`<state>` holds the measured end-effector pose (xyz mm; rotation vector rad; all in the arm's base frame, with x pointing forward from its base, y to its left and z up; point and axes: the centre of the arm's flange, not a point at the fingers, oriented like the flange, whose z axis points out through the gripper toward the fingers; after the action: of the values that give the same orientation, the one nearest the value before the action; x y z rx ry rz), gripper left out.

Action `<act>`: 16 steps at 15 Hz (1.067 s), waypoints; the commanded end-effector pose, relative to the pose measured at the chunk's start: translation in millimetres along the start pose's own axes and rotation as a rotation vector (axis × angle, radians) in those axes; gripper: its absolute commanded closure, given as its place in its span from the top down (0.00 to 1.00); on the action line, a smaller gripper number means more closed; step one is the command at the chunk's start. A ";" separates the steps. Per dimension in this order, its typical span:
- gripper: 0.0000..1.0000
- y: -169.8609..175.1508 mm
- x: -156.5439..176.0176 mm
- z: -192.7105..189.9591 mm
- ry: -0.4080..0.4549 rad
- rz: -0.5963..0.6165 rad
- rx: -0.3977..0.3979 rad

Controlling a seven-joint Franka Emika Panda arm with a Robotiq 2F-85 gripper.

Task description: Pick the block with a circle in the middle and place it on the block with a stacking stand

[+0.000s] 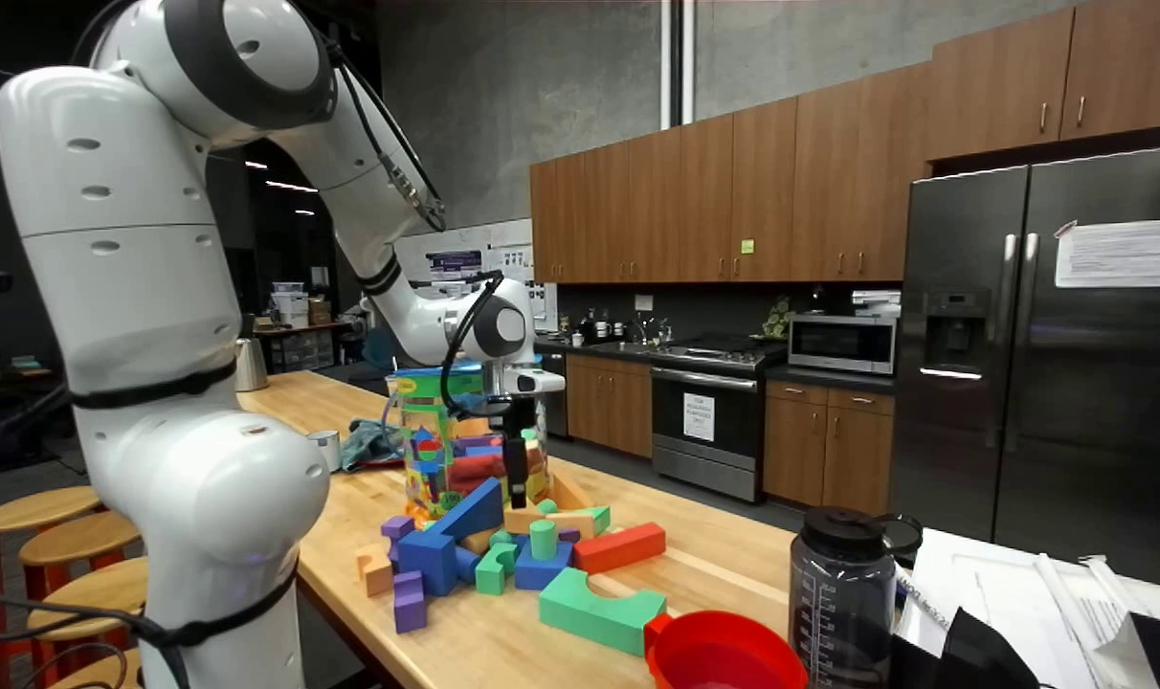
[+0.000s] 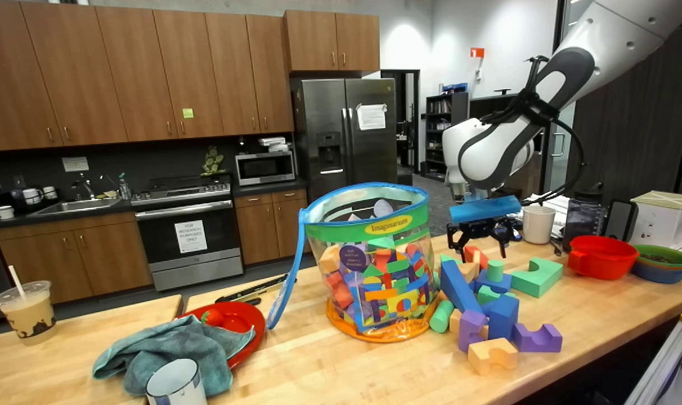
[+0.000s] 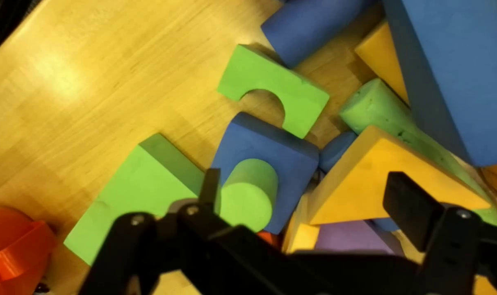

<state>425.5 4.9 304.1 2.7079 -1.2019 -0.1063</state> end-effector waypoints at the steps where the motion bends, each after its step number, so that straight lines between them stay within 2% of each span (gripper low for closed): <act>1: 1.00 5.5 5.9 4.8 0.064 0.011 -0.047; 4: 1.00 15.7 12.5 22.0 0.220 0.004 -0.138; 6: 1.00 17.0 15.6 27.3 0.283 0.005 -0.166; 10: 1.00 15.0 16.7 32.1 0.337 0.012 -0.181; 16: 1.00 9.3 19.1 31.8 0.402 0.046 -0.141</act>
<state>423.3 -17.6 277.9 2.4331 -1.0641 0.2690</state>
